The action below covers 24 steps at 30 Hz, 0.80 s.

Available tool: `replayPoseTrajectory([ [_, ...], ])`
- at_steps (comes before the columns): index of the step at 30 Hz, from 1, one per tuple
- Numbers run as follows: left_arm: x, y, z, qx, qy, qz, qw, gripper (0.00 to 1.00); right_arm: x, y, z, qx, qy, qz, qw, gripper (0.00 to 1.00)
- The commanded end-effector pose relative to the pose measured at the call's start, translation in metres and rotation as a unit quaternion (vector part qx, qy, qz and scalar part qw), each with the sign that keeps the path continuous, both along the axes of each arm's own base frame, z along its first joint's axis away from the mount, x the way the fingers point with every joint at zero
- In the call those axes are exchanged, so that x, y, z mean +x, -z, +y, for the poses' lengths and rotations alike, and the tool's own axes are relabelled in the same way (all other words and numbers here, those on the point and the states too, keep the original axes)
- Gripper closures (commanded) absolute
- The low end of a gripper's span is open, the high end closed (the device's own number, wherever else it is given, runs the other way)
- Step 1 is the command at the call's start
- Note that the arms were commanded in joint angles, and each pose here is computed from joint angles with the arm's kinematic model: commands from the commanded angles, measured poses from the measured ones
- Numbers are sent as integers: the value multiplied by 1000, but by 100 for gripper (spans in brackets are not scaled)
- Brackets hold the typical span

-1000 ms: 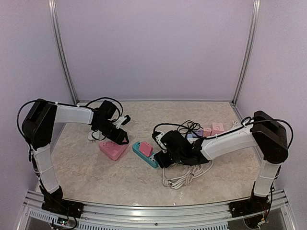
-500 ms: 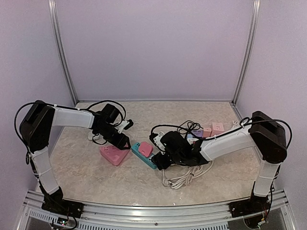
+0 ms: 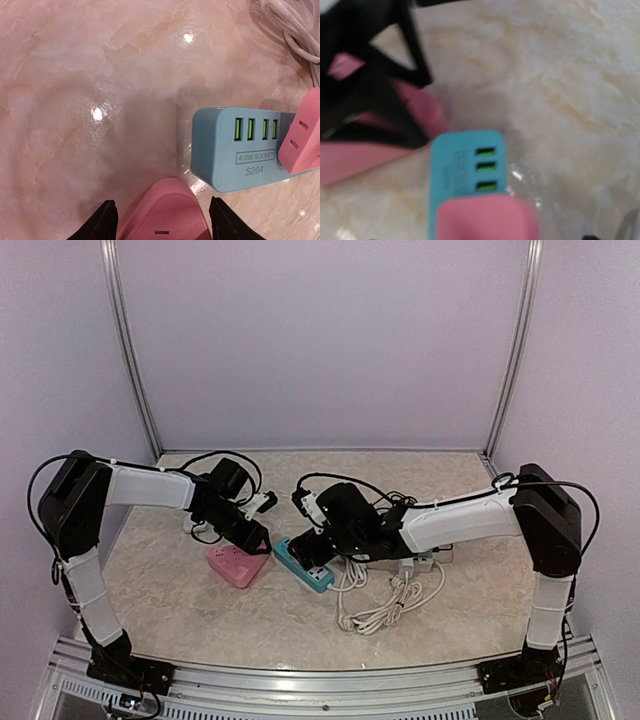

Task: Insert the plug
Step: Move the socket to the center of the board.

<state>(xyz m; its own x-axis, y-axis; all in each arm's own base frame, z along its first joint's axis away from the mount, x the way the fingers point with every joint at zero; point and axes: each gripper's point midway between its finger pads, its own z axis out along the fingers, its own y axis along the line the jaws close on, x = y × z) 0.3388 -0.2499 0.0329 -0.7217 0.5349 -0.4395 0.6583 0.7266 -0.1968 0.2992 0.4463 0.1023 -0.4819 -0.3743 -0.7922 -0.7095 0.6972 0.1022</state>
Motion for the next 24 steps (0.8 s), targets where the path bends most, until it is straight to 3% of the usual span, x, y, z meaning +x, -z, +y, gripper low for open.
replayPoseTrajectory([
  [1, -34, 28, 16, 50, 11, 57, 997, 40, 13, 33, -9, -9, 35, 75, 996, 14],
  [4, -35, 26, 16, 49, 13, 52, 997, 40, 12, 36, -5, -3, 34, 89, 995, 16],
  [10, -37, 24, 12, 47, 19, 45, 998, 40, 4, 47, -10, 3, 34, 105, 994, 34],
  [14, -44, 21, 2, 40, 32, 45, 998, 40, -6, 49, -7, 12, 17, 122, 992, 39],
  [24, -54, 35, -12, 43, 48, 65, 996, 40, -5, 40, -18, 6, 38, 101, 994, 36],
])
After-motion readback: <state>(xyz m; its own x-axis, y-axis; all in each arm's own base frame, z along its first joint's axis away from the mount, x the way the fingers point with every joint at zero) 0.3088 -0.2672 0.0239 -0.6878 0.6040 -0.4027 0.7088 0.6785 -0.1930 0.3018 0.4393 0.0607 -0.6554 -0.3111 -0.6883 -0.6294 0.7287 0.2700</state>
